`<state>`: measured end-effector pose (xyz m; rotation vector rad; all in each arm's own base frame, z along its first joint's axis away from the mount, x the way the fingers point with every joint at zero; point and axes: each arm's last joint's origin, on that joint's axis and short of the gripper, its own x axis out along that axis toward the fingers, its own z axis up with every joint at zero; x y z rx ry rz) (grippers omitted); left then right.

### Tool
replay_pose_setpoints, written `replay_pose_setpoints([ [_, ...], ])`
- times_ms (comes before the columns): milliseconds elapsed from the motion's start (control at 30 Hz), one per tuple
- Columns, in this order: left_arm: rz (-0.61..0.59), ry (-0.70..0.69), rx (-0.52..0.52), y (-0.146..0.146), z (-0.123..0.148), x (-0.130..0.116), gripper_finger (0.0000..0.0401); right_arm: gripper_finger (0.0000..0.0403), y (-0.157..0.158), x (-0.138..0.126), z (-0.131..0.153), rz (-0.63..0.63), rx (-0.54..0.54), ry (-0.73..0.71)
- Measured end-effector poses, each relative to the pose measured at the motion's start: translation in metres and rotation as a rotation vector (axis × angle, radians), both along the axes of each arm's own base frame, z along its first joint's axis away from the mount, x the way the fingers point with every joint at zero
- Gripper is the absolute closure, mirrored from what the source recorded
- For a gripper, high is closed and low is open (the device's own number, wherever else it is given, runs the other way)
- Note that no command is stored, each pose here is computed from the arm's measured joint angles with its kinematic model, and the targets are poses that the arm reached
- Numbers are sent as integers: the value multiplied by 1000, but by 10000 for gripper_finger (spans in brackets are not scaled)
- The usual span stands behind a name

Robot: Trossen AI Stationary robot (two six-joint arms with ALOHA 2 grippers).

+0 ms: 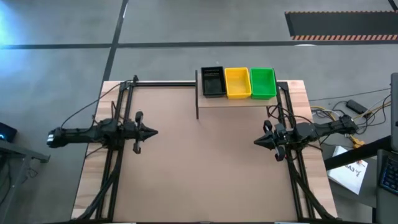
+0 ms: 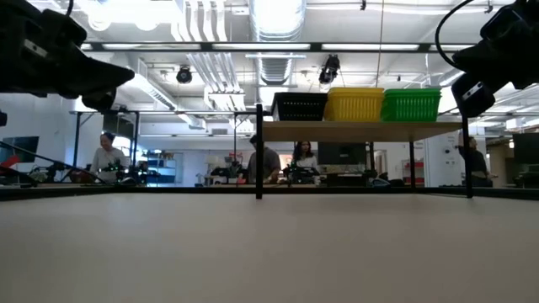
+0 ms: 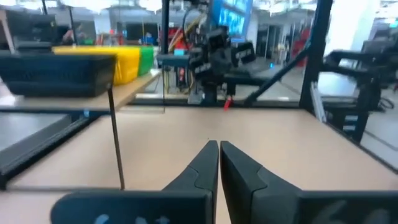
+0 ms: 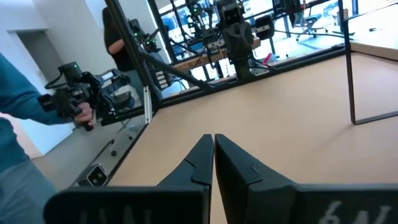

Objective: Stack baskets on shelf by color
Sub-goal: Return to Home Position

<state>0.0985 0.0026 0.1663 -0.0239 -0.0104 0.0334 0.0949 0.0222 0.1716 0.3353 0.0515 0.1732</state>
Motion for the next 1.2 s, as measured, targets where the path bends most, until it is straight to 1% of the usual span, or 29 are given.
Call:
replay_pose_setpoints([
  [267,-4,26,29,0,-2,1,401,394,0,0,0,-2,0,0],
  [400,-5,29,26,0,-3,1,401,394,0,0,0,-3,0,0],
  [467,-5,25,6,0,-2,1,401,394,0,0,0,-4,-1,0],
  [1133,-5,23,5,0,-2,2,401,394,0,0,0,-5,0,1],
  [1200,-5,22,5,0,-2,2,401,394,0,0,-1,-3,-13,10],
])
